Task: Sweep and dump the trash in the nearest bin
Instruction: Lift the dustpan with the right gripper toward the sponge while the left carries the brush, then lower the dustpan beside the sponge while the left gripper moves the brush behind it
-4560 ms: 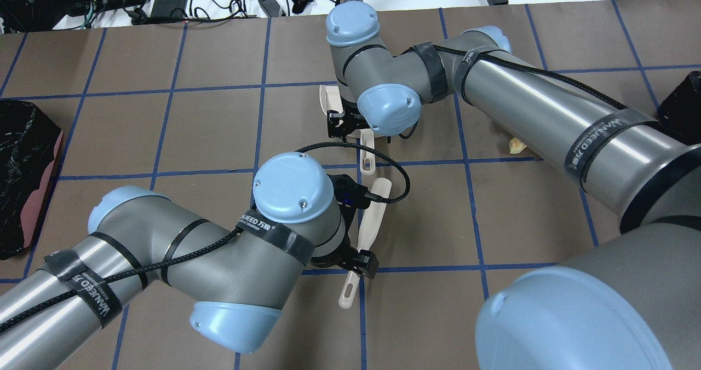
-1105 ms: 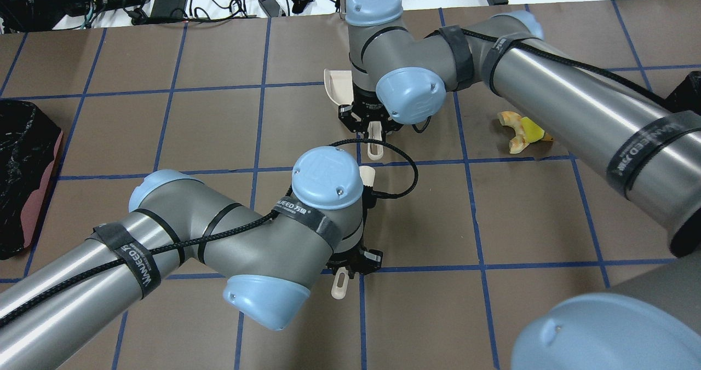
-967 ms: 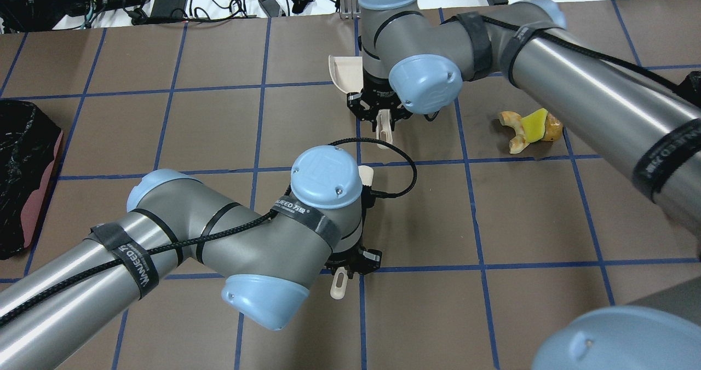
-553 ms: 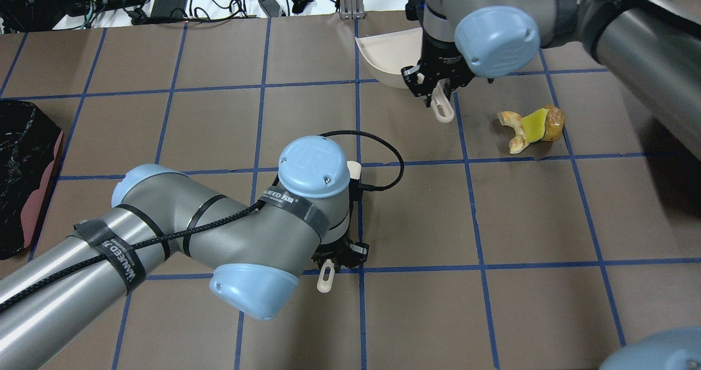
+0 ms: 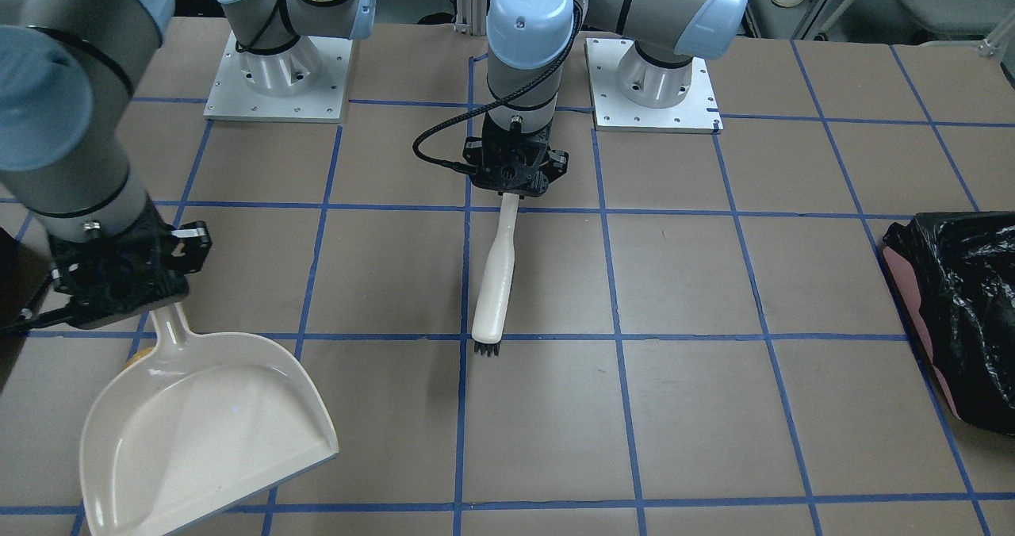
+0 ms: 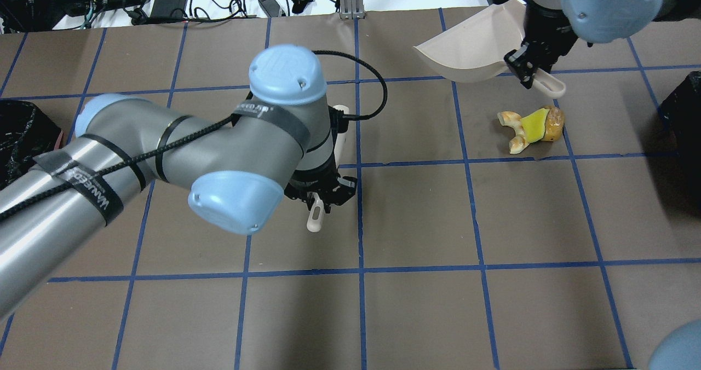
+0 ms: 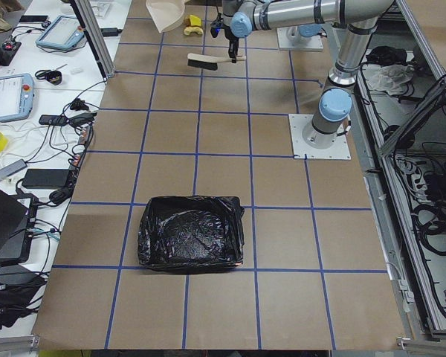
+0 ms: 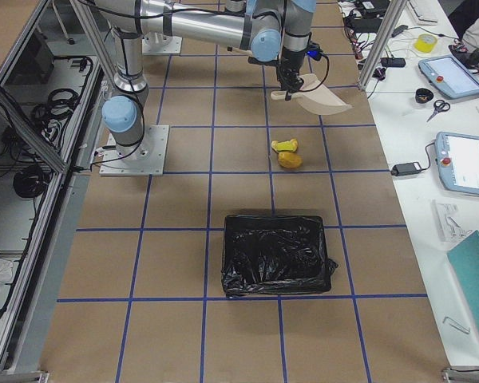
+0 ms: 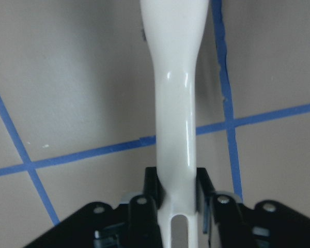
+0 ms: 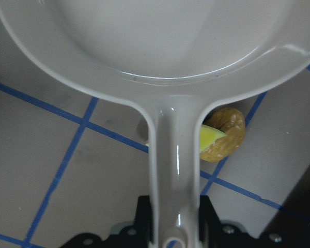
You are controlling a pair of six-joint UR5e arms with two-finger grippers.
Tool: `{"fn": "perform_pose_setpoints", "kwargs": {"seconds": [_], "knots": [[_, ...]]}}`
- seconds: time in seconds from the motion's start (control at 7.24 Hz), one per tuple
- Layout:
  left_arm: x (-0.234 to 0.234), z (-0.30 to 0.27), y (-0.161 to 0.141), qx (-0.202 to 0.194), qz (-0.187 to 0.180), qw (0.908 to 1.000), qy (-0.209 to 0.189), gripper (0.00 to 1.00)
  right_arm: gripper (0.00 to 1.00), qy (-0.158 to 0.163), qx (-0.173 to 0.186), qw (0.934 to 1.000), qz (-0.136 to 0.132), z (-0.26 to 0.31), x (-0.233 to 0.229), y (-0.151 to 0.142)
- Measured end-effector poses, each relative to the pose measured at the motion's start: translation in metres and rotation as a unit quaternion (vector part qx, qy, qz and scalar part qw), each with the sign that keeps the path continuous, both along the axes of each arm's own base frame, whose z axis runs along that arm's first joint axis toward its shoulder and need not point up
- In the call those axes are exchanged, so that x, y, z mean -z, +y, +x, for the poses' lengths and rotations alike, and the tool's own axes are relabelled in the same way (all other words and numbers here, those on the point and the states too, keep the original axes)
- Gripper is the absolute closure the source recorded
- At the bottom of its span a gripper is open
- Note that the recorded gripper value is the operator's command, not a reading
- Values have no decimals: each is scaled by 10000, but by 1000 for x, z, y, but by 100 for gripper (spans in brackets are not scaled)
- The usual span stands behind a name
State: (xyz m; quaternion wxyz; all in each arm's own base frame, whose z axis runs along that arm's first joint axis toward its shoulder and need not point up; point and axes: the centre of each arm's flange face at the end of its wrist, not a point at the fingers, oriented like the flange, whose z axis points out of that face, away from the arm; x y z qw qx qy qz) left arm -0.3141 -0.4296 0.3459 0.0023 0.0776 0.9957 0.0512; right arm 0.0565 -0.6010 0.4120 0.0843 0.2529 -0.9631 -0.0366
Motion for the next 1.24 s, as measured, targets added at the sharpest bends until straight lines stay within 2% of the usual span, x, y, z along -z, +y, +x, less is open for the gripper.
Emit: {"fn": "perform_pose_setpoints", "kwargs": {"seconds": [0.28,0.55,0.83,1.24], "knots": [[-11,-13,-42,-373,-26,9993,32,100,100,16,-678,9976,133,-74,-13,2],[-1,-28,-75,-560,-58,9984,94,100,100,35,-1288,9913,256,-143,-21,9],[17,-41,-93,-550,-126,9980,291,100,100,9,-1718,9842,416,-204,-21,20],[34,-74,-107,-697,-108,9970,328,100,100,15,-2132,9745,698,-271,-11,37]]}}
